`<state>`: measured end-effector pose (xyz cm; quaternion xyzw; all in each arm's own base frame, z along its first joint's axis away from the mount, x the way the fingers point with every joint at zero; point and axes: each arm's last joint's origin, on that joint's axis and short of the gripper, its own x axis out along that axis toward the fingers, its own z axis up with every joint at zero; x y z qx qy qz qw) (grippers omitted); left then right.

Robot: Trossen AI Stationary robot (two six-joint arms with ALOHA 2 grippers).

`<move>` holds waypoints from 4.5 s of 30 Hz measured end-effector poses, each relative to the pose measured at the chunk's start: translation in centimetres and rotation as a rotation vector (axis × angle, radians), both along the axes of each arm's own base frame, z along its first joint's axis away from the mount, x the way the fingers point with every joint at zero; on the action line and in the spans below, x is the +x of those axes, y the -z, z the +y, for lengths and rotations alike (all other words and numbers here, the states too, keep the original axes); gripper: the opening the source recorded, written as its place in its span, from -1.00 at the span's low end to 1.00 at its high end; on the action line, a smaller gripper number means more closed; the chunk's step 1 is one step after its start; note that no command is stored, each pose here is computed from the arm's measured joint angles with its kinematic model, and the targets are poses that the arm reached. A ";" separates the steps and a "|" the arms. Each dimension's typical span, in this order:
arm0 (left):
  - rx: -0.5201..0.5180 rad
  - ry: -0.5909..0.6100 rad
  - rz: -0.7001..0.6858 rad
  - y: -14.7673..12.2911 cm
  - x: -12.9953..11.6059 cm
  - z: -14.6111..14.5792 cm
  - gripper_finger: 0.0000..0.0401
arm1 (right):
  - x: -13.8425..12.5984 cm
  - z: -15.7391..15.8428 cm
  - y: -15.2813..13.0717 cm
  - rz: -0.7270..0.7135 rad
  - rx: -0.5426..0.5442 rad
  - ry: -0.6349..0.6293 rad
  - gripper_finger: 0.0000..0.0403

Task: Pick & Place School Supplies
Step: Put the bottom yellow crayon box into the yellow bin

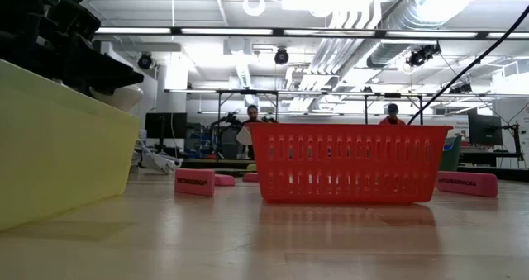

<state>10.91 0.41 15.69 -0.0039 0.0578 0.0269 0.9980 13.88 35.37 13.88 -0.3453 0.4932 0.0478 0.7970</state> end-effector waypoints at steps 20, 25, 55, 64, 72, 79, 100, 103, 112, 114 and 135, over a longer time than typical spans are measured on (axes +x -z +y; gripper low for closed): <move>-0.001 0.004 0.000 0.0 0.0 0.0 -0.18 | -1.4 0.6 1.2 -0.057 -0.045 -0.013 -0.52; -0.001 0.003 0.000 0.0 0.0 0.0 -0.18 | -1.3 0.6 1.5 -0.069 -0.057 -0.014 -0.52; 0.000 -0.001 0.000 0.0 0.0 0.0 -0.18 | -1.2 -1.2 1.8 0.031 -0.188 0.057 -0.52; 0.000 0.000 0.000 0.0 0.0 0.0 -0.18 | -1.1 -1.2 1.7 0.041 -0.169 0.077 -0.52; 0.000 0.000 0.000 0.0 0.0 0.0 -0.18 | -1.0 -1.1 1.7 0.029 -0.153 0.082 -0.52; 0.000 0.001 0.000 0.0 0.0 0.0 -0.18 | -0.8 -1.0 2.4 0.027 -0.163 0.088 -0.52; 0.000 0.003 0.000 0.0 0.0 0.0 -0.18 | -0.8 -0.9 2.5 0.022 -0.149 0.087 -0.52; -0.001 0.003 0.000 0.0 0.0 0.0 -0.18 | -0.8 -0.8 2.5 0.019 -0.148 0.086 -0.54; 0.000 -0.001 0.000 0.0 0.0 0.0 -0.18 | -0.8 -0.8 2.5 0.018 -0.147 0.086 -0.83; 0.000 -0.001 0.000 0.0 0.0 0.0 -0.18 | -0.8 -0.8 2.5 0.019 -0.146 0.086 -0.88; 0.000 0.000 0.000 0.0 0.0 0.0 -0.18 | -0.8 -0.8 2.4 0.009 -0.150 0.080 -0.98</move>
